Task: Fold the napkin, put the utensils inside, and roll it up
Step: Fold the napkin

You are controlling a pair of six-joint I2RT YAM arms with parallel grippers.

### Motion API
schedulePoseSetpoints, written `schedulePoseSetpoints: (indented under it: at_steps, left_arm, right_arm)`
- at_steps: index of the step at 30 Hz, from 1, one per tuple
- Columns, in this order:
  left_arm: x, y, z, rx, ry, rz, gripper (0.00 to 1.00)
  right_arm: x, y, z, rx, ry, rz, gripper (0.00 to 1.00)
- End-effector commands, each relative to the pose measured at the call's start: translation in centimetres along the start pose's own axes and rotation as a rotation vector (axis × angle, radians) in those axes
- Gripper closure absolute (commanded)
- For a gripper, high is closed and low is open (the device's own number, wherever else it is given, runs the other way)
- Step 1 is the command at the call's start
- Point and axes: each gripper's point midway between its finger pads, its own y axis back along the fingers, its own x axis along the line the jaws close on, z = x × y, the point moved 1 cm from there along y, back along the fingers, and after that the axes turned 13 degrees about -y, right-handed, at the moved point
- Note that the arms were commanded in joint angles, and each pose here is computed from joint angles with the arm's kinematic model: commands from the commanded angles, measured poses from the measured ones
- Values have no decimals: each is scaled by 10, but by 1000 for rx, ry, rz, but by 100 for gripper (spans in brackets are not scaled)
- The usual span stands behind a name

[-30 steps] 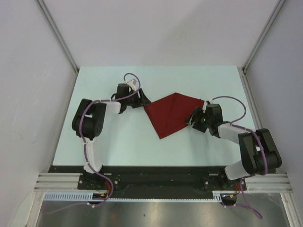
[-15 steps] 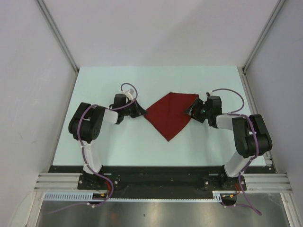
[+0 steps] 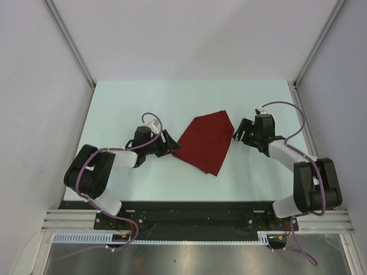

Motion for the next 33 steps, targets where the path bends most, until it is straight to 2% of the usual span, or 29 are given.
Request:
schedulePoseSetpoints:
  at_steps: [1, 5, 6, 10, 13, 16, 21, 33]
  left_arm:
    - [0, 10, 17, -63, -13, 65, 24]
    - [5, 21, 27, -102, -54, 132, 18]
    - [5, 26, 30, -114, -63, 148, 16]
    - [6, 37, 36, -136, -84, 184, 10]
    - [-3, 45, 41, -146, -91, 159, 9]
    - [-8, 53, 48, -164, -108, 154, 8]
    - [-9, 64, 55, -188, -107, 154, 8]
    - [-13, 74, 63, -204, -112, 135, 7]
  right_arm:
    - [18, 37, -13, 1, 145, -4, 28]
    - [64, 64, -62, 105, 120, 143, 28]
    - [71, 68, -90, 170, 79, 178, 28]
    - [106, 80, -135, 278, -35, 338, 30]
    - [118, 79, -162, 353, -61, 368, 31]
    - [116, 74, -182, 406, -68, 326, 33]
    - [106, 67, -200, 446, -115, 297, 34]
    - [94, 64, -209, 436, -120, 232, 37]
